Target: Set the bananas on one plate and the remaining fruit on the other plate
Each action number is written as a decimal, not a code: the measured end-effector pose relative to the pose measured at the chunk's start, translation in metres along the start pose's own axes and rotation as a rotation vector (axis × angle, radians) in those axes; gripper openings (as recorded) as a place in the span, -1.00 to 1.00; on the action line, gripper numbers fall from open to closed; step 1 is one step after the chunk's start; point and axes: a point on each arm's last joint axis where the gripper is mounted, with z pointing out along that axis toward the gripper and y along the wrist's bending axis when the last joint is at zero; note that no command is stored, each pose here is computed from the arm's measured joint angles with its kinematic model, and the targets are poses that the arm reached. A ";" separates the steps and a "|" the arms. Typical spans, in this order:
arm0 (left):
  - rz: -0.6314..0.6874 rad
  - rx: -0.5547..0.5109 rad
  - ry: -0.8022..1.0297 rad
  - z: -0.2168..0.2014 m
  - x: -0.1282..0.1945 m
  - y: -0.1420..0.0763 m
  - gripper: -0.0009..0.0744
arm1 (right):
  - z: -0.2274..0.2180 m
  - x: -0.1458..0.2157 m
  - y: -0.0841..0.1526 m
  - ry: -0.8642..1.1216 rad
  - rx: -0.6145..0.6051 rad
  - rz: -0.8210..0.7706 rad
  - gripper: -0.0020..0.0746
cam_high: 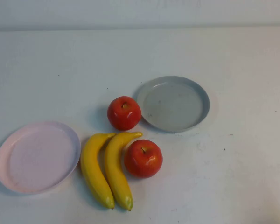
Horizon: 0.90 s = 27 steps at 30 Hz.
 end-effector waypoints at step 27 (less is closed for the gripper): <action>-0.071 0.023 -0.005 0.000 0.000 -0.002 -0.97 | 0.000 0.000 0.000 0.000 0.000 0.000 -0.99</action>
